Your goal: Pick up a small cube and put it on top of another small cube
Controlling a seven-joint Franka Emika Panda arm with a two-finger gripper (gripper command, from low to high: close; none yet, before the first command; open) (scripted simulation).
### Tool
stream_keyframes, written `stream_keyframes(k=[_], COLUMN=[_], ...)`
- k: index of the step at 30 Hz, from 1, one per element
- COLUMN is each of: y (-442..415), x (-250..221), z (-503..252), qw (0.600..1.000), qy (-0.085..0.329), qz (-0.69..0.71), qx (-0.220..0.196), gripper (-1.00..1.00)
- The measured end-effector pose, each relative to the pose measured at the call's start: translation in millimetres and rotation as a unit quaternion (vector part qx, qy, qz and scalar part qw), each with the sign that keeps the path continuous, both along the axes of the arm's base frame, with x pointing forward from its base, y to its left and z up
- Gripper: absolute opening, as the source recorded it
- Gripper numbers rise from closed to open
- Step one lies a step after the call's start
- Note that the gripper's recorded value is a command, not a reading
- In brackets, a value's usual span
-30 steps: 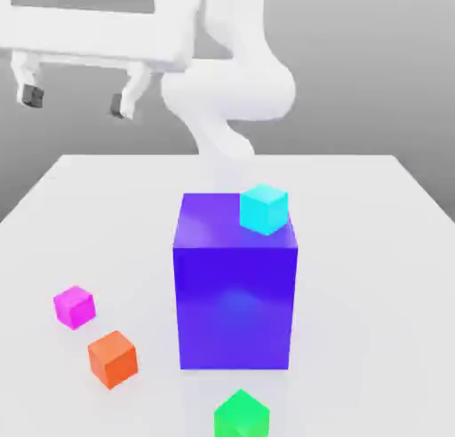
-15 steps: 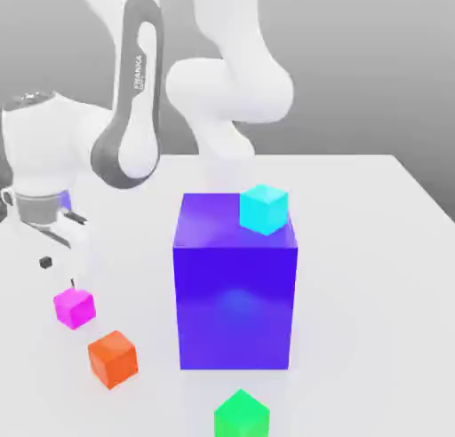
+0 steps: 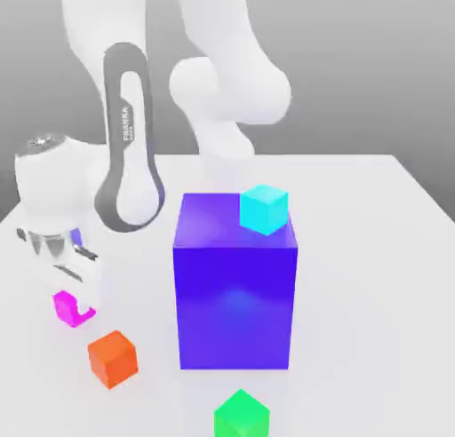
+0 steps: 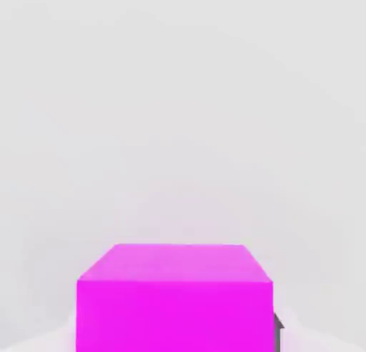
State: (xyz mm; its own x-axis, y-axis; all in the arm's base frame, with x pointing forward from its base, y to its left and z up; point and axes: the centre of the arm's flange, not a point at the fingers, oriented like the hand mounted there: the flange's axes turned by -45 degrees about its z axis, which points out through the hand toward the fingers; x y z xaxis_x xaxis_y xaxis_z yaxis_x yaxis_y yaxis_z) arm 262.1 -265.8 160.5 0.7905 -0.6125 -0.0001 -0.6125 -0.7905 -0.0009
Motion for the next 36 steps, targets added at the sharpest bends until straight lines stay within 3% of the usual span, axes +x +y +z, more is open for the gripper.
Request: stream_keyframes(k=[5, 12, 20, 27, 36], y=[-5.5, -26.2, 30.5, 138.5, 277.4], x=[16.1, 87.9, 170.3, 217.8, 232.9], z=[30.6, 36.1, 49.6, 65.3, 78.2], qw=[1.0, 0.996, 0.967, 0.893, 0.751], qy=[0.005, 0.028, 0.033, 0.021, 0.002], qz=[0.016, 0.079, 0.249, 0.45, 0.66], qx=[0.008, 0.038, 0.039, 0.023, 0.002], gripper=[-1.0, -1.0, -1.0, -1.0, -1.0])
